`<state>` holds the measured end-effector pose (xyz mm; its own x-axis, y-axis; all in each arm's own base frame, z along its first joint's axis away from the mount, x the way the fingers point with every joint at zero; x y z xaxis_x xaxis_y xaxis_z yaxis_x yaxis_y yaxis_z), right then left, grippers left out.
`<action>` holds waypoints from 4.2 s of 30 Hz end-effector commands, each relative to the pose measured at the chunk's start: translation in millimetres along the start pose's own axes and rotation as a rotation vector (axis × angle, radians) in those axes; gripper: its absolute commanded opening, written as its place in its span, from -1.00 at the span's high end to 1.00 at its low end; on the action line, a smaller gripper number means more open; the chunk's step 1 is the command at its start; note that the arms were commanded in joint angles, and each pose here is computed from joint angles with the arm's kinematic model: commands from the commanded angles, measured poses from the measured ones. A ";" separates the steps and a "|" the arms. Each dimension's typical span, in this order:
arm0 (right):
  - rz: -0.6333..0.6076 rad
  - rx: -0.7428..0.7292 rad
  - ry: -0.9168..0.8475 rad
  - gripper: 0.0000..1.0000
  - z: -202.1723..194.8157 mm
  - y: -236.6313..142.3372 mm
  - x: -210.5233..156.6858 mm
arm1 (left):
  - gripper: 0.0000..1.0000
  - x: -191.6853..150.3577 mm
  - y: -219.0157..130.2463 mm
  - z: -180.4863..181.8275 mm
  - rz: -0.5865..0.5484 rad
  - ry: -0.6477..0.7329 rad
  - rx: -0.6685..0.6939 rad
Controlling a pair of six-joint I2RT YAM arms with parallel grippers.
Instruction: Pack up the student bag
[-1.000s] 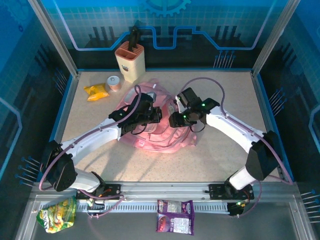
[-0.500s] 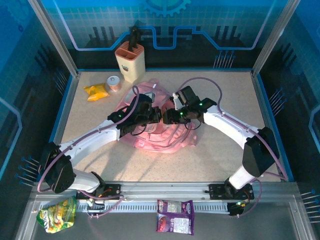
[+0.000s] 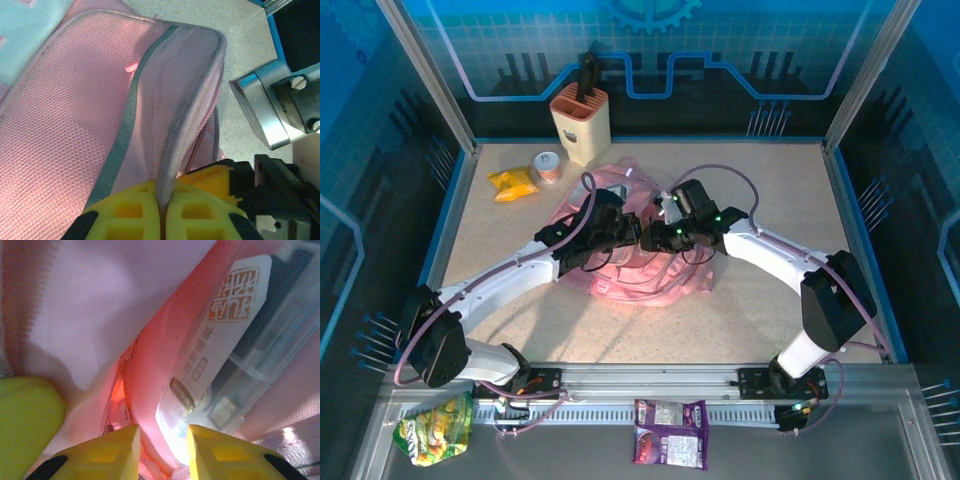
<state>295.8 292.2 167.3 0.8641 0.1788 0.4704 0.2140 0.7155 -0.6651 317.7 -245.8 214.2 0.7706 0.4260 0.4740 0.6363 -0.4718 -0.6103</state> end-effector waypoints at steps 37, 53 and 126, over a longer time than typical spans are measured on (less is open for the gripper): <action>-0.183 -0.233 -0.247 0.13 -12.0 -62.1 -27.9 | 0.05 -13.5 -25.3 -28.9 0.023 -0.066 -0.194; -0.079 -0.385 -0.346 -0.35 8.9 -39.4 -90.1 | -0.51 -39.7 -60.6 77.3 -0.087 -0.183 -0.037; -0.150 -0.567 -0.353 1.00 11.1 2.1 -83.9 | 0.19 -29.1 -34.2 131.9 -0.242 -0.473 0.159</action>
<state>219.5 282.9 127.1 0.6665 0.3516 0.6574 0.6001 0.2702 -0.7529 277.1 -142.2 123.4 0.5145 0.7997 0.3095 0.7271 -0.2156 -0.6518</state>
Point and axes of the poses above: each hand's point on the last joint's axis, 136 mm out from that joint toward the fingers, its own y axis out along the fingers, its own z axis along the line the jaws close on, x = y × z, the point moved 2 cm from there along -y, back along the fingers, and after that the axes turned 10 degrees about -y, right-handed, at the moved point
